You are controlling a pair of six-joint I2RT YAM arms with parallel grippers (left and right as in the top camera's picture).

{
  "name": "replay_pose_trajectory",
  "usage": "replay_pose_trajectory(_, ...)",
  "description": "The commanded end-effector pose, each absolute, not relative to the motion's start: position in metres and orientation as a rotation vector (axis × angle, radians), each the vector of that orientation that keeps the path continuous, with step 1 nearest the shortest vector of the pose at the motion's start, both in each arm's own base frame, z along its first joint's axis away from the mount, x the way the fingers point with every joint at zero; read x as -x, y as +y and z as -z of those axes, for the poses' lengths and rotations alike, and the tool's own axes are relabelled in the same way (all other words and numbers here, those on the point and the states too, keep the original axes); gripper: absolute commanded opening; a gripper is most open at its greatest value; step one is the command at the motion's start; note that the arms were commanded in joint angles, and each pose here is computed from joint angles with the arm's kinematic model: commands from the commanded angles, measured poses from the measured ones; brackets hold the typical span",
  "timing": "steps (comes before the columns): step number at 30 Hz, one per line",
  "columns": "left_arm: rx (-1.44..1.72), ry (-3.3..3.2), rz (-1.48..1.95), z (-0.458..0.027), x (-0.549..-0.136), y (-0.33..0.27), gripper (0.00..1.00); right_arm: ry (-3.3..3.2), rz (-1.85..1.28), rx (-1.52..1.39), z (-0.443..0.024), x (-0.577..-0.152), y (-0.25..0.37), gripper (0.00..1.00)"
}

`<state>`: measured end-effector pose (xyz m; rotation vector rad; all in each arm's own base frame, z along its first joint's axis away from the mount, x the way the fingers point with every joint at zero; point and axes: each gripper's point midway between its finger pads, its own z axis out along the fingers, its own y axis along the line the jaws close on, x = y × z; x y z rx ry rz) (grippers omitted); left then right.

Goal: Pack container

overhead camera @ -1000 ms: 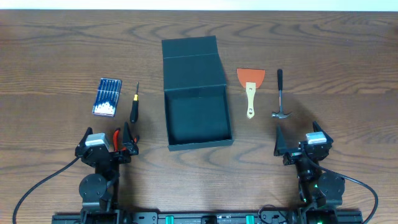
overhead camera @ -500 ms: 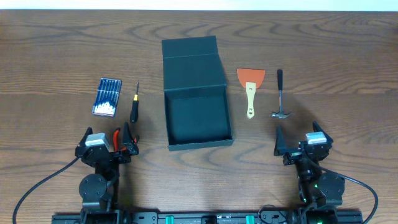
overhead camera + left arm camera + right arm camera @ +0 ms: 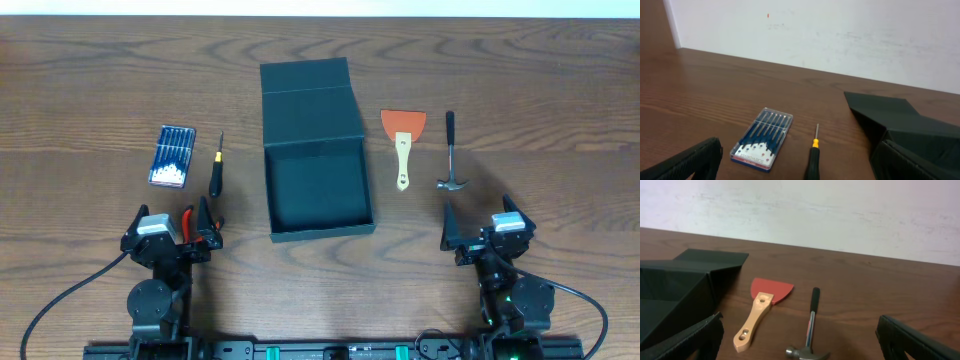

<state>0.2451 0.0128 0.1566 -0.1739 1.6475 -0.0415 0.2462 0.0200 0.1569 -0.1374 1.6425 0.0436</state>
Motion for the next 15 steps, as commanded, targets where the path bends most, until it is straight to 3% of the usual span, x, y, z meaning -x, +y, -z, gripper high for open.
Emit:
replay_pose_trajectory(1,0.166,1.672,0.022,-0.1478,-0.2448,0.0143,0.99,1.645,-0.043,0.145,-0.1555,-0.246,0.0204,0.99)
replay_pose_trajectory(15,0.166,1.672,0.022,-0.1478,-0.2448,0.0143,0.98,1.626,-0.046,0.106,-0.1608,-0.2468,0.0168,0.99)
